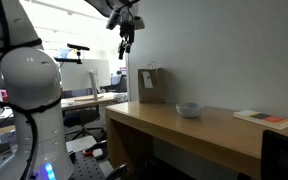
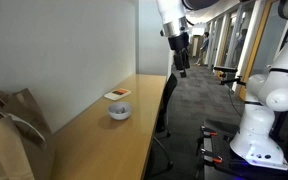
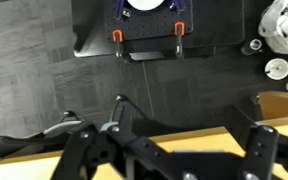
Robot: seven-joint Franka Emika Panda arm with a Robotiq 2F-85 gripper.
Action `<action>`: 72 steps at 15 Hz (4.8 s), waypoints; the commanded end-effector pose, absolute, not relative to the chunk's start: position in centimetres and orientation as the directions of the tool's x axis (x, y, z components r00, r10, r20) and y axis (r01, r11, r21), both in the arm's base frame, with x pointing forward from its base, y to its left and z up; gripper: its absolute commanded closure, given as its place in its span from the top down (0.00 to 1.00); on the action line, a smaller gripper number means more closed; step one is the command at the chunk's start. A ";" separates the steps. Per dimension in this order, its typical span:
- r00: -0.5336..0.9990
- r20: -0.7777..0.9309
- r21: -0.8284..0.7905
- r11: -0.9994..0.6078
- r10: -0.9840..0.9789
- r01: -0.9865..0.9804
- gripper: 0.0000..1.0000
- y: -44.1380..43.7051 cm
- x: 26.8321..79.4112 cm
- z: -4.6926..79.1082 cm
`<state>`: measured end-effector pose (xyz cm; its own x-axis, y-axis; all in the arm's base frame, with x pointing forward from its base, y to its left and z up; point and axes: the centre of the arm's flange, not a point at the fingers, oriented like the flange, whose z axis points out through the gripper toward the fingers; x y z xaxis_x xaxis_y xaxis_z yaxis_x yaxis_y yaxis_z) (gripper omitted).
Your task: Take the pen out of the bowl and place it on the table
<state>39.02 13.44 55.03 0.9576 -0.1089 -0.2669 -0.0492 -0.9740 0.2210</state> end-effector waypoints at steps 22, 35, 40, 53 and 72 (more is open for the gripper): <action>0.768 0.008 0.019 -0.768 -0.640 -0.640 1.00 5.1 57.8 48.9; 0.537 -0.016 -0.052 -0.535 -0.844 -0.843 1.00 1.5 71.6 36.4; 0.505 -0.067 -0.046 -0.503 -0.861 -0.863 1.00 0.5 72.7 32.0; 0.493 -0.111 -0.006 -0.496 -0.863 -0.869 1.00 -1.5 75.2 24.4; 0.509 -0.058 -0.004 -0.509 -0.859 -0.861 0.00 -1.4 75.4 25.4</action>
<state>75.95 -1.56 24.11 0.4907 -0.8687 -0.0680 -0.8713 -0.4901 -0.0271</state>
